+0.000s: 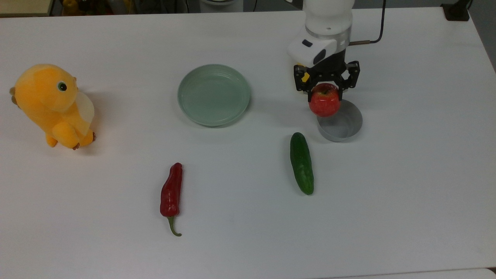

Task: Put the red apple in the bowl
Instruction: 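Carry the red apple past the green plate to the grey bowl, then lower the apple into the grey bowl and open the gripper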

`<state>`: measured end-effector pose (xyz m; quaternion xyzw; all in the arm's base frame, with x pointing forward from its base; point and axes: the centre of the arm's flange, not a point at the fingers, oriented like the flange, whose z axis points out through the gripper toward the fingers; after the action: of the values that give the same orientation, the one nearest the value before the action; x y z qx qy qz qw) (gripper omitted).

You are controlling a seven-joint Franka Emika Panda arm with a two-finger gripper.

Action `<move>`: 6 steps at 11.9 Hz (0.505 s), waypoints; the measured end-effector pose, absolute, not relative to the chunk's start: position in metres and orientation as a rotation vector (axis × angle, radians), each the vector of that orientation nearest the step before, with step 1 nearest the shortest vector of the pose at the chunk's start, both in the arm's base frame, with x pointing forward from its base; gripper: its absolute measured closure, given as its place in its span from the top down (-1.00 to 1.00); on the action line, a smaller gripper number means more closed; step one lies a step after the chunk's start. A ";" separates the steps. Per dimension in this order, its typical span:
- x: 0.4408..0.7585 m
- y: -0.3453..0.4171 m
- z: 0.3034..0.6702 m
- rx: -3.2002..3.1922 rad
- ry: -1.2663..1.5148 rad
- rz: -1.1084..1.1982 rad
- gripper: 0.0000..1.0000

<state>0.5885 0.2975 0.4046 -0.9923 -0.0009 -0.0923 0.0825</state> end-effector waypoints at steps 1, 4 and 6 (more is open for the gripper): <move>0.591 0.305 0.398 -2.968 -0.027 -0.277 0.44; 0.605 0.318 0.388 -2.932 -0.069 -0.357 0.44; 0.606 0.326 0.385 -2.926 -0.086 -0.391 0.44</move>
<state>0.6057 0.3262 0.3848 -0.9863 -0.0291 -0.1319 0.0942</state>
